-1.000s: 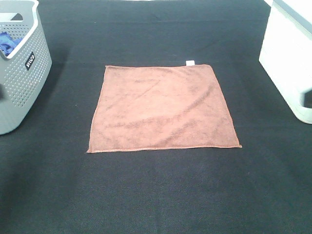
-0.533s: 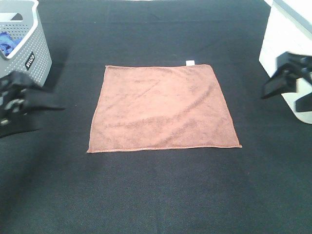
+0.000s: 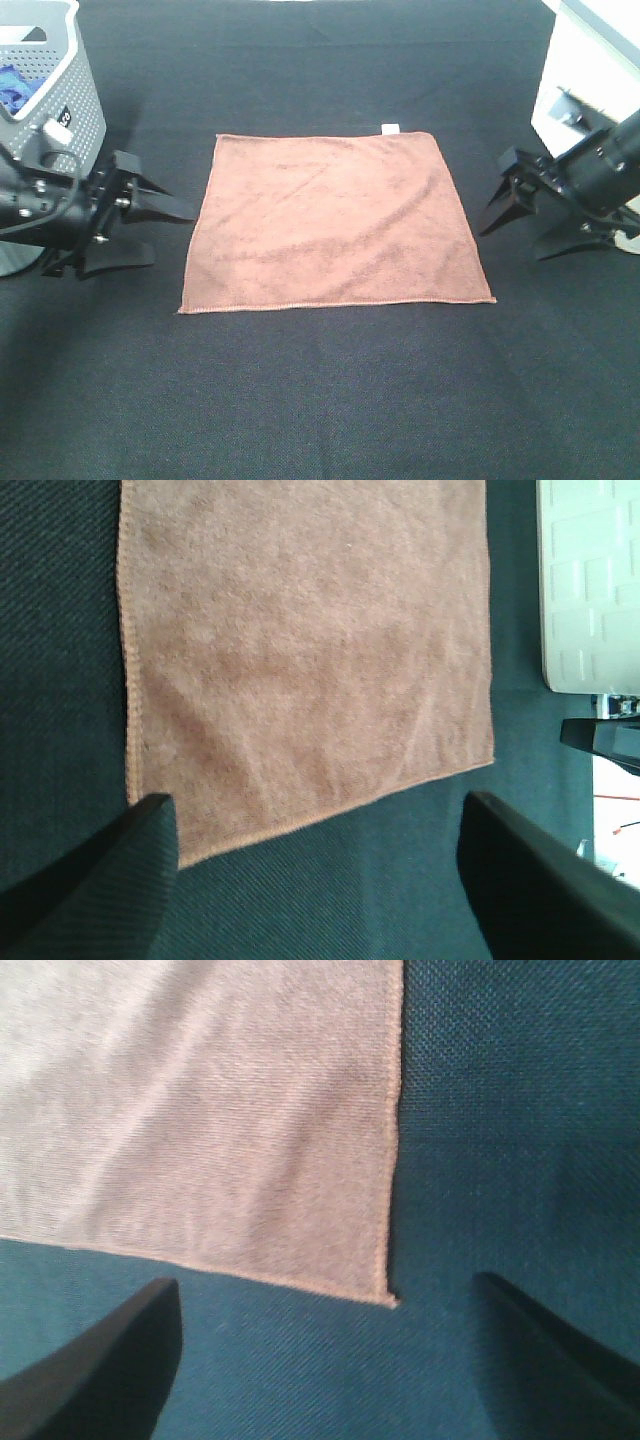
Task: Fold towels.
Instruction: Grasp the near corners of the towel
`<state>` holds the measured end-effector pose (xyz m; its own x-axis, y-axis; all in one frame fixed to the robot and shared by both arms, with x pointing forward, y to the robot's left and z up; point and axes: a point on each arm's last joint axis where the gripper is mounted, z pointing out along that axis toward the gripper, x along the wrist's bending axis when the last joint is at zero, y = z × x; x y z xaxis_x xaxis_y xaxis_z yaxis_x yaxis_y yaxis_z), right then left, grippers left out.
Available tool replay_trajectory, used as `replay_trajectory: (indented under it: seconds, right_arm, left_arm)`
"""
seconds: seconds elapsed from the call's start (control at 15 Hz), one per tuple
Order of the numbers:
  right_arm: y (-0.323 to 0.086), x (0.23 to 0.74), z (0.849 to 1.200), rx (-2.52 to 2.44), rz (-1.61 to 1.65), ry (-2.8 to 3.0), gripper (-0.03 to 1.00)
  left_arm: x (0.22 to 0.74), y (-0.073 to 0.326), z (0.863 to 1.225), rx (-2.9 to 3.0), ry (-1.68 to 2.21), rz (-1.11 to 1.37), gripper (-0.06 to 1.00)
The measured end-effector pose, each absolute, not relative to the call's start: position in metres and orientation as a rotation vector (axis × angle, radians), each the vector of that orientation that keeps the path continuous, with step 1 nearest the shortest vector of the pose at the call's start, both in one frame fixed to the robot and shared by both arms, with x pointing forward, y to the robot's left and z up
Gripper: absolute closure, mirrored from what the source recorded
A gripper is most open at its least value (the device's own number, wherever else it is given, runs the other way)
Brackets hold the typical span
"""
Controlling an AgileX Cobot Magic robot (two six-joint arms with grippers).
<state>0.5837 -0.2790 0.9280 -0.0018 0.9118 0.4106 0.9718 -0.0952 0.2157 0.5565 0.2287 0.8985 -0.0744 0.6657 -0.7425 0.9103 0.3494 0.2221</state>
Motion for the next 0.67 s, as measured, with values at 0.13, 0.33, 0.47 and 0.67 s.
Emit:
replay_trajectory:
  seconds: [0.13, 0.33, 0.47, 0.67]
  right_arm:
    - [-0.279, 0.589, 0.922, -2.12, -0.681, -2.013, 0.23]
    - [-0.28, 0.606, 0.906, -2.106, -0.668, -2.016, 0.24]
    - [-0.279, 0.617, 0.895, -2.107, -0.674, -1.979, 0.24]
    - [-0.278, 0.62, 0.88, -2.078, -0.659, -1.981, 0.24]
  left_arm:
    - [0.559, 0.223, 0.894, 1.416, 1.817, -0.373, 0.21]
    - [0.562, 0.215, 0.878, 1.496, 1.874, -0.272, 0.21]
    - [0.569, 0.214, 0.872, 1.513, 1.879, -0.246, 0.21]
    - [0.583, 0.21, 0.857, 1.495, 1.887, -0.282, 0.21]
